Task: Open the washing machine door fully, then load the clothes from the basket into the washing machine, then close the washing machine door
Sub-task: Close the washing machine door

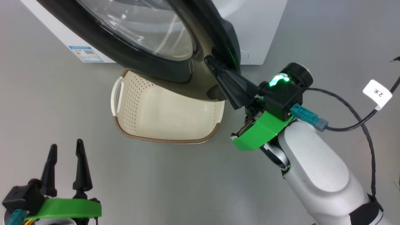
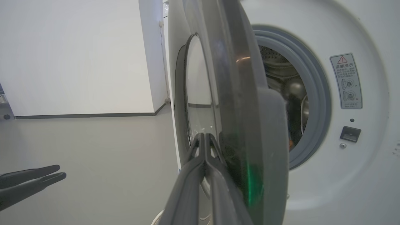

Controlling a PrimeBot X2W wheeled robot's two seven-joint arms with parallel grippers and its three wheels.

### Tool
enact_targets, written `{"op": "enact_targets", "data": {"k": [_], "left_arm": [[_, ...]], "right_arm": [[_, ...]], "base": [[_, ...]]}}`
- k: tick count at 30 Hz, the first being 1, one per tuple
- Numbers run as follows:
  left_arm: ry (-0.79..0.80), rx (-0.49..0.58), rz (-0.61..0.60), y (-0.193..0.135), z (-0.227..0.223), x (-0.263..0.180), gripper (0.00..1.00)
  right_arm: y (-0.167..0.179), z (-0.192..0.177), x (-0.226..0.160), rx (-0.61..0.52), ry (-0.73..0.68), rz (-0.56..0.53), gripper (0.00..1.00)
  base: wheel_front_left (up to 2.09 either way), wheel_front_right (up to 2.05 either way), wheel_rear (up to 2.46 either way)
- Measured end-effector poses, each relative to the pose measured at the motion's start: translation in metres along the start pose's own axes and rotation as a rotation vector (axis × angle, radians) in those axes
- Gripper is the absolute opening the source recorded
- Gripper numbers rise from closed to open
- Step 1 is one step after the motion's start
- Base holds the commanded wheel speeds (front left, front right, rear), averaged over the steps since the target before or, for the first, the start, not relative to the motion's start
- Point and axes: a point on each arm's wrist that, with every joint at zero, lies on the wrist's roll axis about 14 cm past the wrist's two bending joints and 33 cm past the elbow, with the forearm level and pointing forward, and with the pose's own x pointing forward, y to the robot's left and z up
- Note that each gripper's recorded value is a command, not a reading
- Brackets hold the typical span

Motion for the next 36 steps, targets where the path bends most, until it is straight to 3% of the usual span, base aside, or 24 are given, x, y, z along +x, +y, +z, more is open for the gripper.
{"op": "enact_targets", "data": {"k": [36], "left_arm": [[0.06, 0.024, -0.021, -0.005, -0.027, 0.022, 1.0]], "right_arm": [[-0.09, -0.022, 0.048, -0.113, -0.005, -0.078, 0.0]], "base": [[0.0, 0.0, 0.0]]}}
